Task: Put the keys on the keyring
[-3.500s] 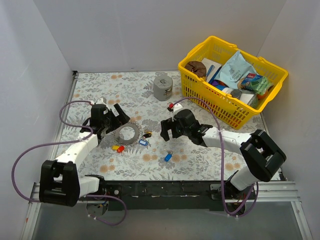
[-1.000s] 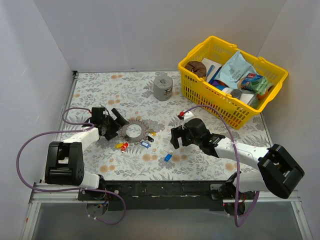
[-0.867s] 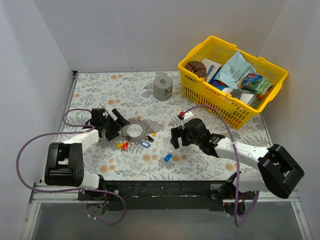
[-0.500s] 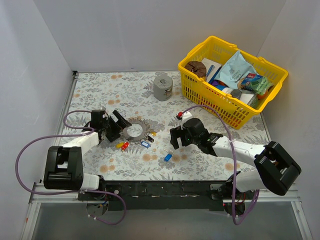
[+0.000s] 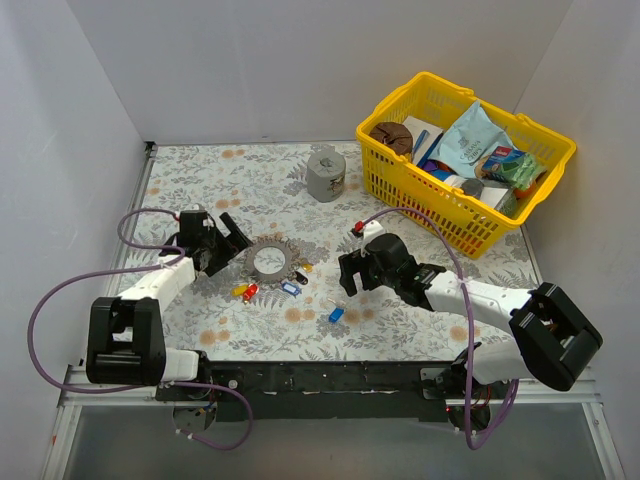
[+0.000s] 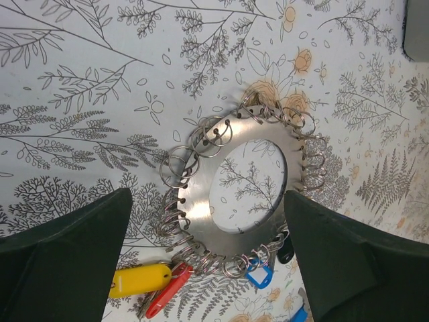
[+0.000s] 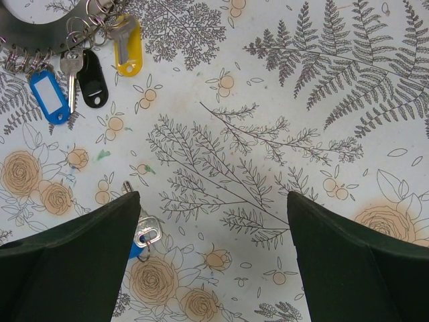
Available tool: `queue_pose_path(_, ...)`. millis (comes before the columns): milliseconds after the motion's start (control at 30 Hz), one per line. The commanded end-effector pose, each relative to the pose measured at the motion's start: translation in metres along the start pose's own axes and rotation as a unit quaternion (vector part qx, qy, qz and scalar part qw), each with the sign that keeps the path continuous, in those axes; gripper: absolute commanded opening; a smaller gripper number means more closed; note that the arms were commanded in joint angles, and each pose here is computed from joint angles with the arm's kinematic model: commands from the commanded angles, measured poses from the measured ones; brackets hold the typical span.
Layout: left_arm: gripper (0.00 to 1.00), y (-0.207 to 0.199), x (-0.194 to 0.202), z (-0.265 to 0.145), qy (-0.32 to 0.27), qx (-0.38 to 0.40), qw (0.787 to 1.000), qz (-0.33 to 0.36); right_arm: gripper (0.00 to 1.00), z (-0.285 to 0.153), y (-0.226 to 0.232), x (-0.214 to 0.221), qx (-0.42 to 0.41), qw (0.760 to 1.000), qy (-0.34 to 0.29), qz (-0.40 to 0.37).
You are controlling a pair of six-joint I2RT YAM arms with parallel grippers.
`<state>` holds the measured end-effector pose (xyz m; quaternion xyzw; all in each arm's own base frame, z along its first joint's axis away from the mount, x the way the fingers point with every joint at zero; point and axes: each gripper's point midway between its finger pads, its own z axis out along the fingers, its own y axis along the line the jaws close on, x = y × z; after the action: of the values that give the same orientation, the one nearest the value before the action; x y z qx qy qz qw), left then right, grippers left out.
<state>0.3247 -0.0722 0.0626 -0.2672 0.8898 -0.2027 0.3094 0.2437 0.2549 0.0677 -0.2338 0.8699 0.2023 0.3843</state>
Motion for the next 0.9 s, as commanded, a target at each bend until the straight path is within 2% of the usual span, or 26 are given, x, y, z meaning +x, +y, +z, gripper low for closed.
queue_pose_path(0, 0.96, -0.001, -0.018, 0.000, -0.021, -0.017, 0.999, 0.019, 0.97, -0.005, 0.004, -0.025, -0.005, 1.000, -0.030, -0.005)
queue_pose_path(500, 0.95, -0.015, -0.017, 0.042, 0.024, 0.003, 1.000, 0.020, 0.97, -0.006, 0.001, -0.020, 0.001, 1.000, -0.025, -0.008)
queue_pose_path(567, 0.94, -0.016, -0.010, 0.048, 0.036, 0.003, 0.999, 0.023, 0.97, -0.007, 0.001, -0.020, 0.000, 1.000, -0.027, -0.007)
queue_pose_path(667, 0.85, -0.019, 0.007, 0.053, 0.059, 0.012, 0.998, 0.028, 0.97, -0.007, 0.000, -0.020, 0.001, 1.000, -0.028, -0.008)
queue_pose_path(867, 0.82, -0.023, 0.031, 0.049, 0.072, 0.021, 0.997, 0.036, 0.97, -0.006, 0.000, -0.019, 0.001, 1.000, -0.028, -0.008)
